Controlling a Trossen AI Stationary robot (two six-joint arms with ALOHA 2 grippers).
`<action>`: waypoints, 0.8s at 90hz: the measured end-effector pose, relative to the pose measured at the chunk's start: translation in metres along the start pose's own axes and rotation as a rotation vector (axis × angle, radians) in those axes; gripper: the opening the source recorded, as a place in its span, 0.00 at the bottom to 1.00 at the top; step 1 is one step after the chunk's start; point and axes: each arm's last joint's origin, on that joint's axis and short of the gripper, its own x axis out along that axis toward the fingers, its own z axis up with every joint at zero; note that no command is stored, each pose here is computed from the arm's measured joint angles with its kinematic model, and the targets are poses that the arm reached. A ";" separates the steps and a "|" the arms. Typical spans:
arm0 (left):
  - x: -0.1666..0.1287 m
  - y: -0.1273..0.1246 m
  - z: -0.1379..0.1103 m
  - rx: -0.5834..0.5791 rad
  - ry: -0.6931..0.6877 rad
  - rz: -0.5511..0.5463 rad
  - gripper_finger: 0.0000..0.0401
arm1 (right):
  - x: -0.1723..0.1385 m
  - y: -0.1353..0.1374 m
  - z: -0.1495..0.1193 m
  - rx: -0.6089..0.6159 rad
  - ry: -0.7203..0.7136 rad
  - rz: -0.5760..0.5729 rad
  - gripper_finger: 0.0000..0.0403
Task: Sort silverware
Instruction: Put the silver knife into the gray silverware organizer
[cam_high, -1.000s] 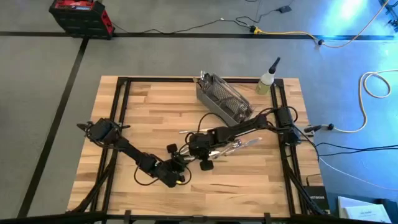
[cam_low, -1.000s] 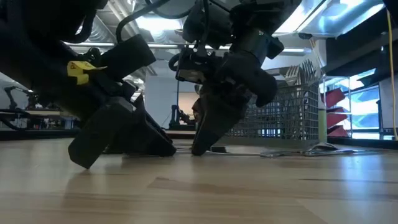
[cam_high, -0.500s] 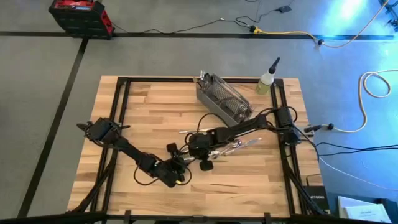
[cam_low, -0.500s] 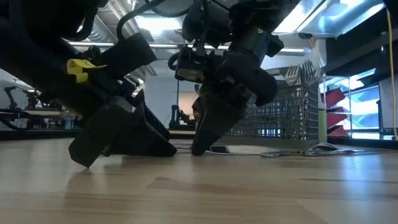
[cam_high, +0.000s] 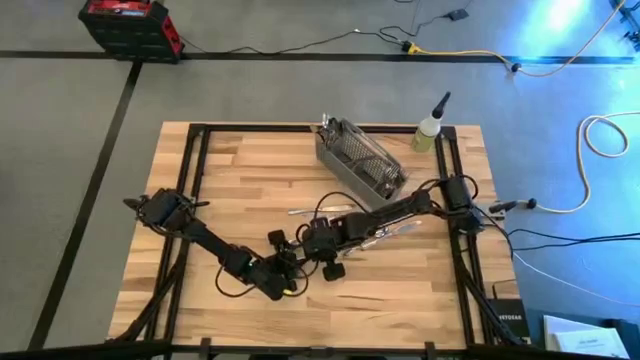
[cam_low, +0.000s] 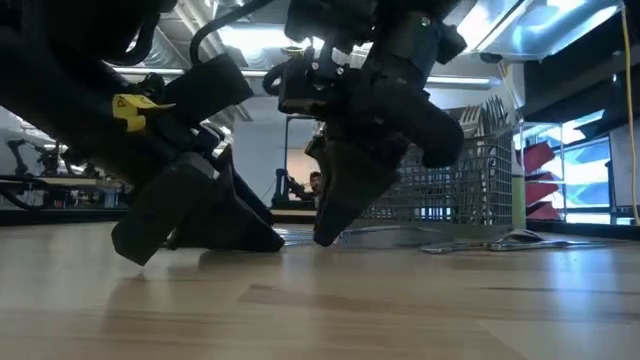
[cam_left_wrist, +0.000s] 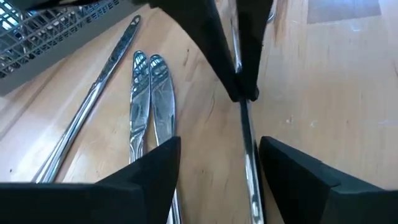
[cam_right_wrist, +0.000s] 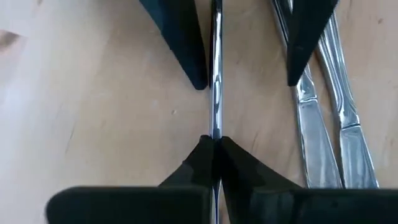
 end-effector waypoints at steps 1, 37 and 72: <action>0.000 0.000 0.000 -0.001 0.001 -0.001 0.52 | 0.000 0.000 0.000 0.000 0.000 -0.002 0.00; 0.008 0.005 0.003 -0.086 0.043 -0.062 0.49 | 0.000 0.002 0.000 -0.032 0.006 -0.075 0.00; 0.009 0.005 0.004 -0.083 0.042 -0.084 0.23 | 0.000 0.007 0.001 -0.047 0.006 -0.085 0.00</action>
